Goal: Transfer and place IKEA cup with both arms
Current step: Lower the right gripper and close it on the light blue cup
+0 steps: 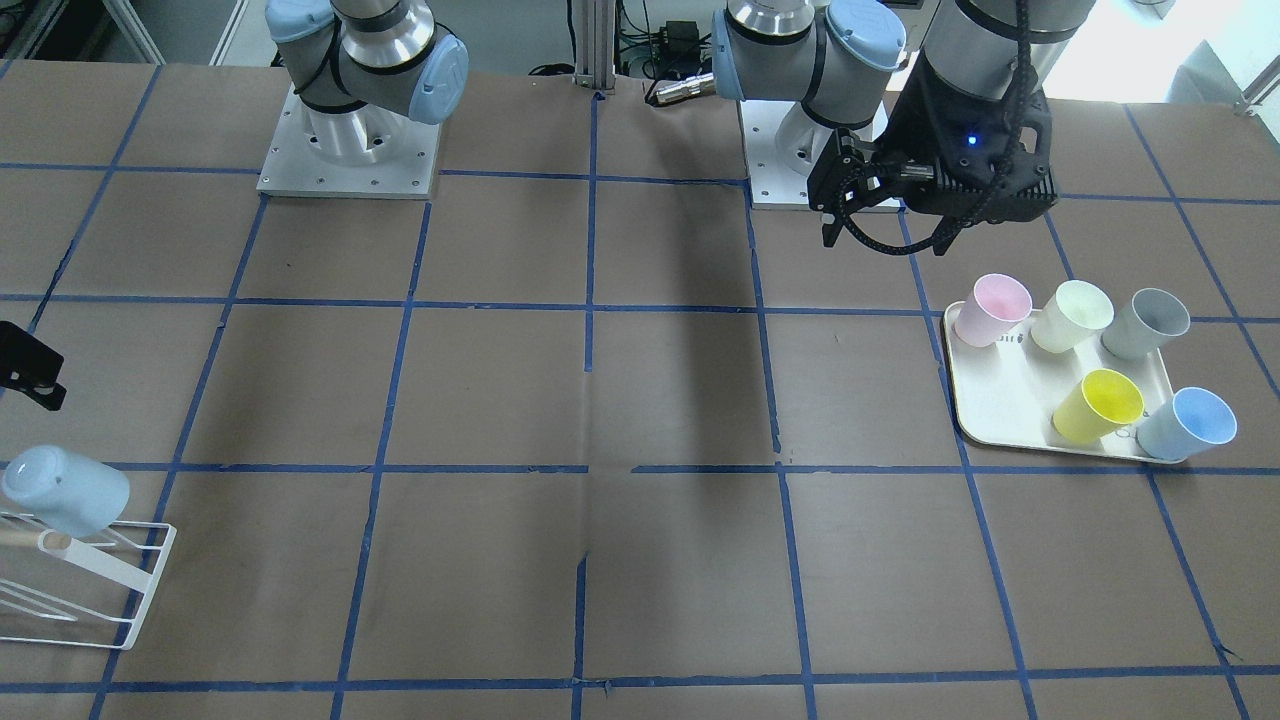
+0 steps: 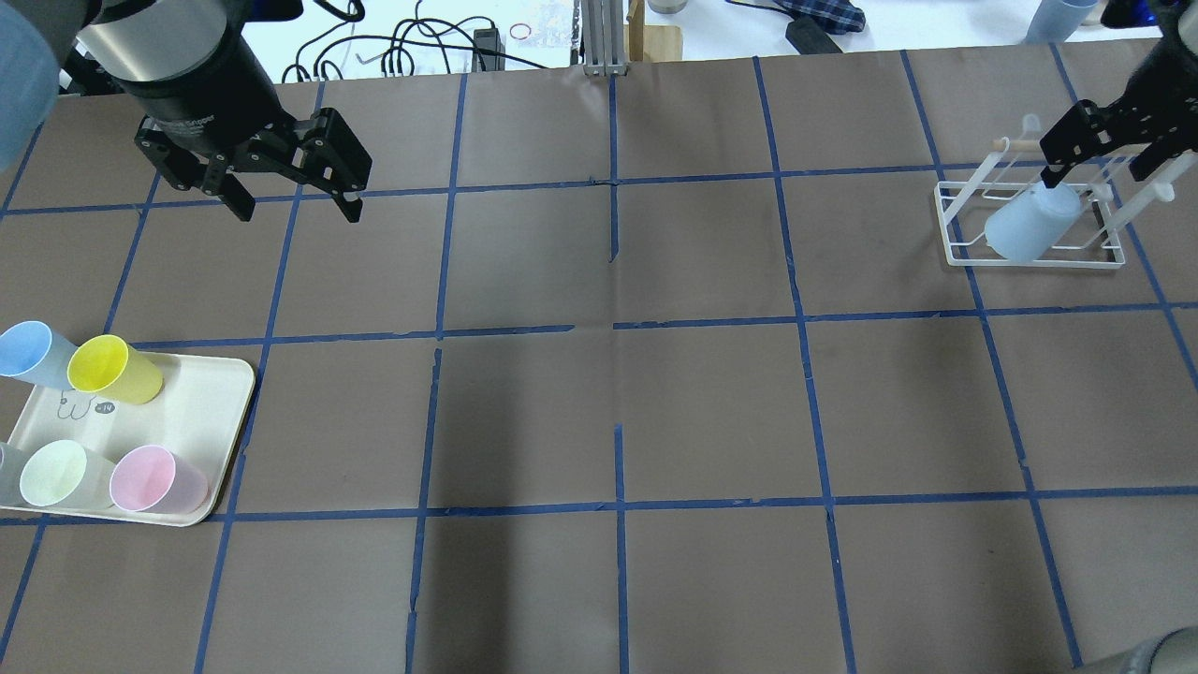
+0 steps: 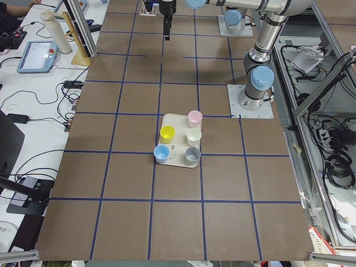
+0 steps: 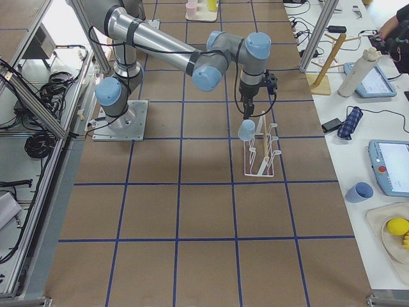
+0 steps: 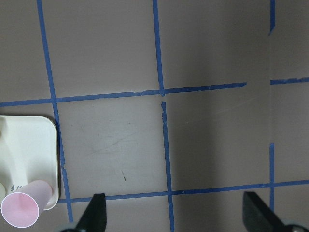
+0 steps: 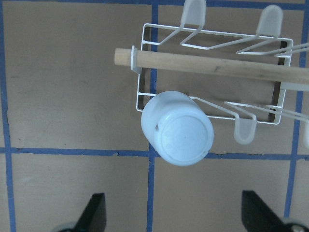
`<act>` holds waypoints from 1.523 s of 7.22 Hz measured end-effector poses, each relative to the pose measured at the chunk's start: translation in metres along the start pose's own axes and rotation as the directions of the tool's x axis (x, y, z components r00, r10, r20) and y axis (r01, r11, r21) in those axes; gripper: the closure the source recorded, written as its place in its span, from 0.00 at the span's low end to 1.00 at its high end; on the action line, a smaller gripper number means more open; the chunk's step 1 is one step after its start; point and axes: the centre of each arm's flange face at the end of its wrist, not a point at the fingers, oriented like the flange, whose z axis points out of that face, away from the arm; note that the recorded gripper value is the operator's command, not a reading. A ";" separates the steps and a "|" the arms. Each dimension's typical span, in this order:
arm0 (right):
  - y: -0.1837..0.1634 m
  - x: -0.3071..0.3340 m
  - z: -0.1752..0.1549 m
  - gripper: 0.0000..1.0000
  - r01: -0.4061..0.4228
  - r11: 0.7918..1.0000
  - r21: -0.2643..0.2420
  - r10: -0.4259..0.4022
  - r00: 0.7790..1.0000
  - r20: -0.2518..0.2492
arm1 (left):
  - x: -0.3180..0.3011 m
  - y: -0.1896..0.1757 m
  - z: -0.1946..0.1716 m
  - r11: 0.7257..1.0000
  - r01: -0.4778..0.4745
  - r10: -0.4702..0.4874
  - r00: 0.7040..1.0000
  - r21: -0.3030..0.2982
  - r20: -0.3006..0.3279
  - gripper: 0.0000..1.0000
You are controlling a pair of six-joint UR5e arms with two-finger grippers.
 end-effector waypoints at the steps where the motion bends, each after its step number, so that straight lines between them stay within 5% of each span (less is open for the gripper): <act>1: -0.007 0.006 0.019 0.00 0.008 1.000 -0.002 -0.008 1.000 -0.003 | 0.000 0.000 0.000 1.000 0.000 0.000 1.000 0.000 0.000 0.00; 5: -0.022 0.014 0.063 0.00 0.013 1.000 -0.019 -0.013 1.000 0.014 | 0.000 -0.001 0.001 1.000 0.000 0.000 1.000 -0.001 -0.001 0.00; 11: -0.026 0.012 0.076 0.03 0.014 0.999 -0.032 -0.014 1.000 0.027 | 0.000 -0.005 0.001 1.000 0.000 0.000 1.000 0.026 0.002 0.00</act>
